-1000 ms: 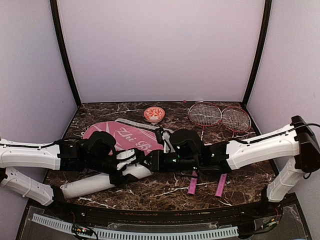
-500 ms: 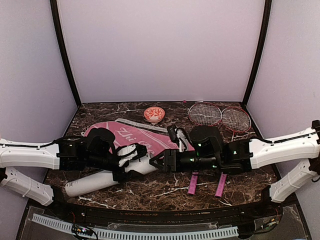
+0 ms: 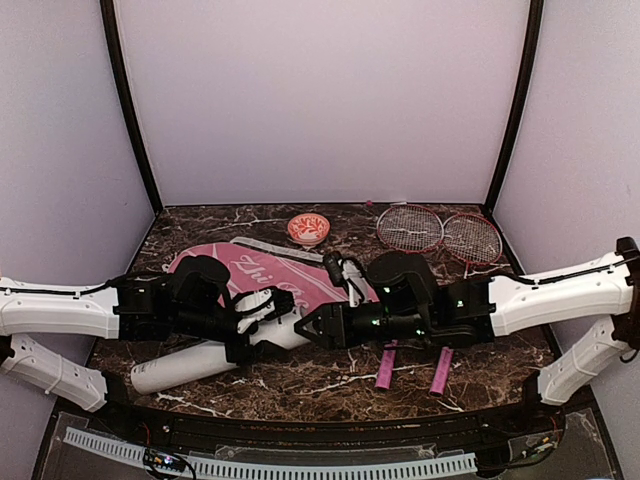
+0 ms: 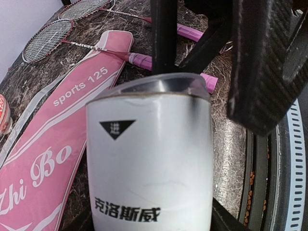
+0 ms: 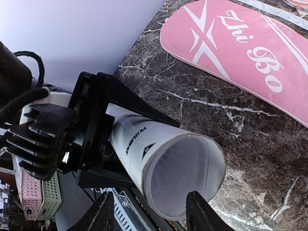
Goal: Pack up the badminton gear
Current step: Press the tube cap onto the shuttle tube.
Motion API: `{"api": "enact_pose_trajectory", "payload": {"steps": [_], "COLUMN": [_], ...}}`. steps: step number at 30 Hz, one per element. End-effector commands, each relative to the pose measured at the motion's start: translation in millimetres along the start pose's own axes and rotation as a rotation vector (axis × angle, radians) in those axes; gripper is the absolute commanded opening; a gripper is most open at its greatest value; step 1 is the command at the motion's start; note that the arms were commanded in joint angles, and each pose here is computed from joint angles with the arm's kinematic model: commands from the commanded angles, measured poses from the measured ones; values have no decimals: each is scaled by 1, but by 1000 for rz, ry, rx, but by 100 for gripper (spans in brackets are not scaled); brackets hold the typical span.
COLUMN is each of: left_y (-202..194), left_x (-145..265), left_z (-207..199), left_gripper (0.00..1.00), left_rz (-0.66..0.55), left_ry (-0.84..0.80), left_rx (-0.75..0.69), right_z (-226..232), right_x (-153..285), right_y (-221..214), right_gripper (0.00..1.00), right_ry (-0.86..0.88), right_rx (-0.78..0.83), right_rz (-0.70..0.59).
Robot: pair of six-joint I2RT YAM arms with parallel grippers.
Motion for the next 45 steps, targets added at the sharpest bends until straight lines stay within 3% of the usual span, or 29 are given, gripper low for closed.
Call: {"api": "enact_pose_trajectory", "payload": {"steps": [1,13,28,45], "left_y": [36,37,39,38], "left_x": [10,10,7,1], "left_z": [0,1,-2,-5], "left_gripper": [64,64,64,64], "left_rz": [-154,-158,-179,-177], "left_ry": [-13,1,-32,-70], "left_rx": [-33,-24,12,42], "right_z": [15,38,67,87], "right_x": [-6,-36,-76,-82], "right_y": [14,-9,-26,-8], "right_gripper": [49,37,37,37], "right_ry": [14,65,170,216], "right_rx": [68,41,-84,-84], "right_rz": [-32,55,51,0]}}
Point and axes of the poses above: each gripper's point midway between its finger pads, its own x axis back along the fingers, its own z axis along the line the jaws close on, y = z × x, the point moved 5 cm from there along x, back along the fingers, and after that the axes turned 3 degrees about x, right-handed, at the moved point
